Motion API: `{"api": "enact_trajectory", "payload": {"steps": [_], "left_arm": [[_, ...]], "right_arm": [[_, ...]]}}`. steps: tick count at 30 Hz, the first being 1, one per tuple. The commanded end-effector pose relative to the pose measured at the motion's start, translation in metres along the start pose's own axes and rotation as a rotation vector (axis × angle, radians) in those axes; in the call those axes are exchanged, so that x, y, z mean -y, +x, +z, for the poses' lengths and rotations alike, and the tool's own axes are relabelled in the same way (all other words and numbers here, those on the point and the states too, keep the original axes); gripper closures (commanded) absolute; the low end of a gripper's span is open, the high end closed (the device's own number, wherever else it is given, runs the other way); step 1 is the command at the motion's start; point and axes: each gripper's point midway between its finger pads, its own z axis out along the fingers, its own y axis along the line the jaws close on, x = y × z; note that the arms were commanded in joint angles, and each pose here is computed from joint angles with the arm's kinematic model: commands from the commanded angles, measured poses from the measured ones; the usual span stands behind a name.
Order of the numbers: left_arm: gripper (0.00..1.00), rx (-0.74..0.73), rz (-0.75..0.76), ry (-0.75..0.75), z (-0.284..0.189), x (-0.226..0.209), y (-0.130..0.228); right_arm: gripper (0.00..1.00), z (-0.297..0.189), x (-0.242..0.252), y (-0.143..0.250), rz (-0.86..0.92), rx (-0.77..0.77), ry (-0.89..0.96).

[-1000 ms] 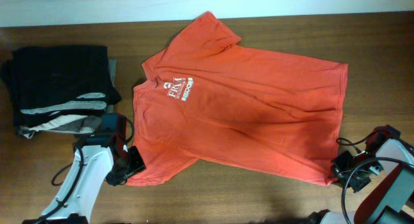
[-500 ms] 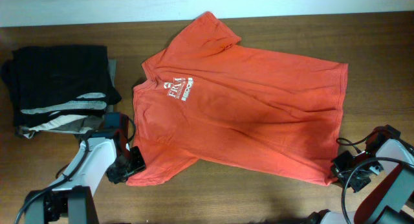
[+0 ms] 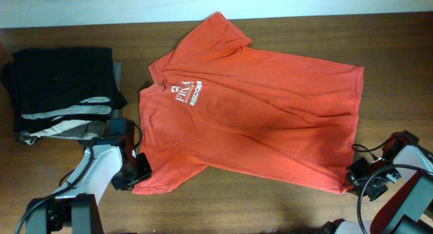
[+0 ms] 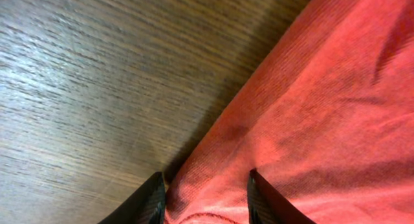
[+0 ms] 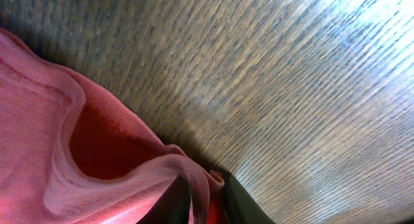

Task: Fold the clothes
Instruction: 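Grasp the T-shirt's lower-left hem with the left gripper and lift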

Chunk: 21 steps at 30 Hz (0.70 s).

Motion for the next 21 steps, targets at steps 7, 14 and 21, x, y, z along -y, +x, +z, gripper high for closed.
{"api": "enact_trajectory", "payload": {"steps": [7,14,21], "left_arm": [[0.9,-0.021,0.009,-0.025,0.009,-0.007,0.009],[1.0,-0.051,0.025,-0.032,-0.004,-0.007,0.009],[1.0,-0.083,0.031,-0.017,-0.041,0.001,0.001]], "right_arm": [[0.79,0.007,0.007,-0.006,0.001,0.028,0.036],[0.96,0.004,0.006,-0.007,0.002,0.026,0.036],[0.96,-0.024,-0.001,-0.011,0.004,0.003,0.033]]}}
